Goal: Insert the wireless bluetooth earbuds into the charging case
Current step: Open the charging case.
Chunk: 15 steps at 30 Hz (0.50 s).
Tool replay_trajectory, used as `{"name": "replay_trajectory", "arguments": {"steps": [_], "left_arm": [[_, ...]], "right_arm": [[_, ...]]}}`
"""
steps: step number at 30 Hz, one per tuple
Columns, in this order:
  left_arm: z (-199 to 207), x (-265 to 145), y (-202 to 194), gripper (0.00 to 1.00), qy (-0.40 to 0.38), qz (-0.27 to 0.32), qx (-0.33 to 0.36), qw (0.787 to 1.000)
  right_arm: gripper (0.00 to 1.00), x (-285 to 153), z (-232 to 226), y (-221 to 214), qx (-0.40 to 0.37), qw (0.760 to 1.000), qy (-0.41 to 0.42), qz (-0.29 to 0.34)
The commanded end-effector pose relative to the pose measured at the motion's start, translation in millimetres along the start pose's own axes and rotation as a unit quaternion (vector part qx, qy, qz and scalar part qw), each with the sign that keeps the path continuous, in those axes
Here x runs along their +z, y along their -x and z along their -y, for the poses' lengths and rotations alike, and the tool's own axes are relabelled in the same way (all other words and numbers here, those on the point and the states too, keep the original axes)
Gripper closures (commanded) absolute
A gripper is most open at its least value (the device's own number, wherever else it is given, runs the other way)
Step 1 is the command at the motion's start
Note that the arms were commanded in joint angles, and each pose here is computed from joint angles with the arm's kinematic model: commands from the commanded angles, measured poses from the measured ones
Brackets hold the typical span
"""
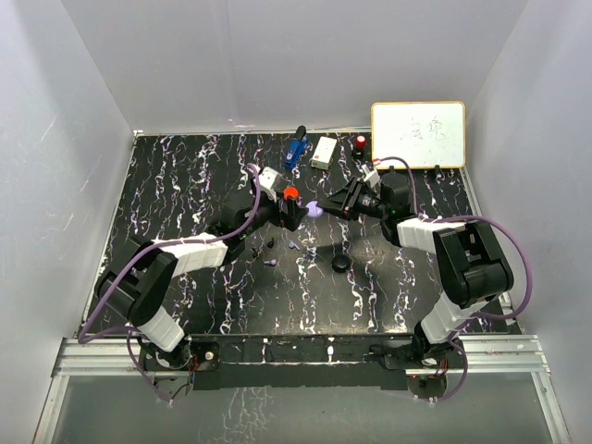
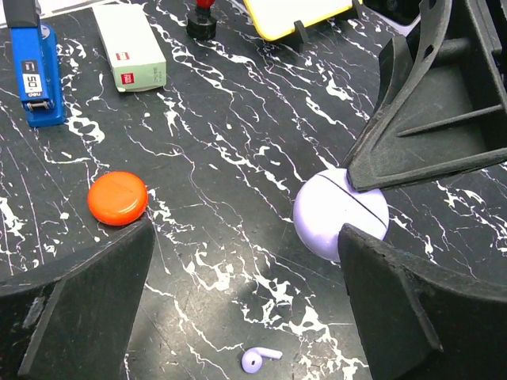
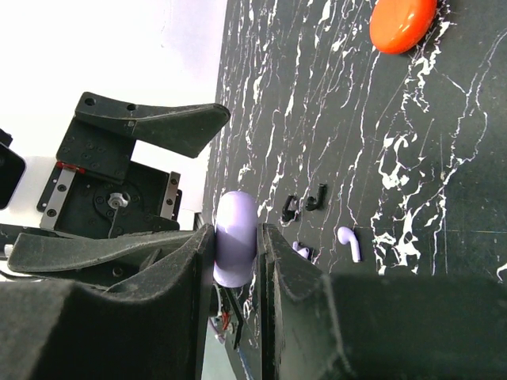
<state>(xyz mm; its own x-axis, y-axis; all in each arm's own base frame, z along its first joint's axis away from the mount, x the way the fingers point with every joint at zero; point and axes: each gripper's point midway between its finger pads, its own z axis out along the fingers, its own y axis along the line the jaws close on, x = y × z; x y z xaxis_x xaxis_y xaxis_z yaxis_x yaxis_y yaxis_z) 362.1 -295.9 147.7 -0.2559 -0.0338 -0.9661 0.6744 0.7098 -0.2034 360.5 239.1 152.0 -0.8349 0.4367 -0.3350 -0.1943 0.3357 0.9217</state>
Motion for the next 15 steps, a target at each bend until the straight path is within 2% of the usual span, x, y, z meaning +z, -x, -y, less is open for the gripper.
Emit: {"name": "replay_trajectory", "arguments": {"steps": [1,11,15], "left_arm": [[8,7,22,0.01,-0.015,0.033,0.005,0.999],[2,12,6,0.01,-0.005,0.021,-0.007,1.000],[-12,3,9,0.01,0.042,0.030,-0.013,0.999]], "right_arm": [[1.00,-1,-31,13,-0.030,0.998,0.055,0.013],[1.00,-4,-45,10,-0.015,0.995,0.094,0.008],[1.00,-5,-46,13,-0.016,0.995,0.093,0.015]]}}
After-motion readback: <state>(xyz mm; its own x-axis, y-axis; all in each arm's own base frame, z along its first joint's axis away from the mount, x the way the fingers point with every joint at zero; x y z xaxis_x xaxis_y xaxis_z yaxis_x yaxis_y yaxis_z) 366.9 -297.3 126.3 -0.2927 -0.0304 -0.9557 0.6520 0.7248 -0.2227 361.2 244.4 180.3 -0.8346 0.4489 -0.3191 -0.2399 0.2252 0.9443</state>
